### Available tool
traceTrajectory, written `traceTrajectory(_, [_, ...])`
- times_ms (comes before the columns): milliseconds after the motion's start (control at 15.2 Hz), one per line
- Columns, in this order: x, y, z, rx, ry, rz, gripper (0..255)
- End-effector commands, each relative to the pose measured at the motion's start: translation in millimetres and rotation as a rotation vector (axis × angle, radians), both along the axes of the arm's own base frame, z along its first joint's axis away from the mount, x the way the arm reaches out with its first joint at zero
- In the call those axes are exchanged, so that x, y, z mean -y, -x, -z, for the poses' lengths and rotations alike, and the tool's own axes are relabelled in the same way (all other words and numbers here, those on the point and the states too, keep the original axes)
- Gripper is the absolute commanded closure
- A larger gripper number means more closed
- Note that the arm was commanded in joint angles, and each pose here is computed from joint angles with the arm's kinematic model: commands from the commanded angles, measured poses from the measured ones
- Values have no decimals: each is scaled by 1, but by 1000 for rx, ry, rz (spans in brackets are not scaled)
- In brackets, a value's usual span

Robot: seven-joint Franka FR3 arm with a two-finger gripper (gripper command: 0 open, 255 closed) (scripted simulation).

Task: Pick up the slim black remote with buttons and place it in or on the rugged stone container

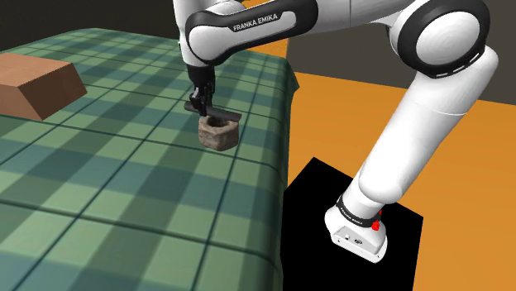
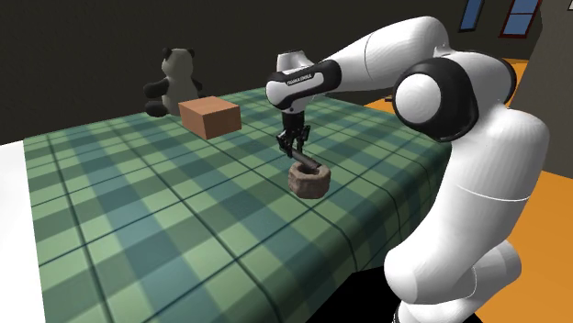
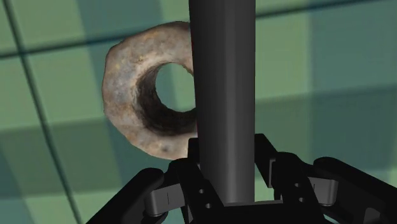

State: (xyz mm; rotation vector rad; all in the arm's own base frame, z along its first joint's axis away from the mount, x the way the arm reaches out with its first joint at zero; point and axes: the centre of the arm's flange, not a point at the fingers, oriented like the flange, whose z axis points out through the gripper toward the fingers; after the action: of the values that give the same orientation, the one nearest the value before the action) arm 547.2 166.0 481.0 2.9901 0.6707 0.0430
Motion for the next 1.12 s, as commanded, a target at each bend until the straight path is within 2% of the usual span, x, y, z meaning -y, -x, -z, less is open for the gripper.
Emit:
traceTrajectory(0, [25,-10,2,0,0,-1,255])
traceTrajectory(132, [52,-22,3,0,0,-1,255])
traceTrajectory(858, [52,-22,61,0,0,-1,255])
traceTrajectory(1056, [52,-22,63,0,0,-1,255])
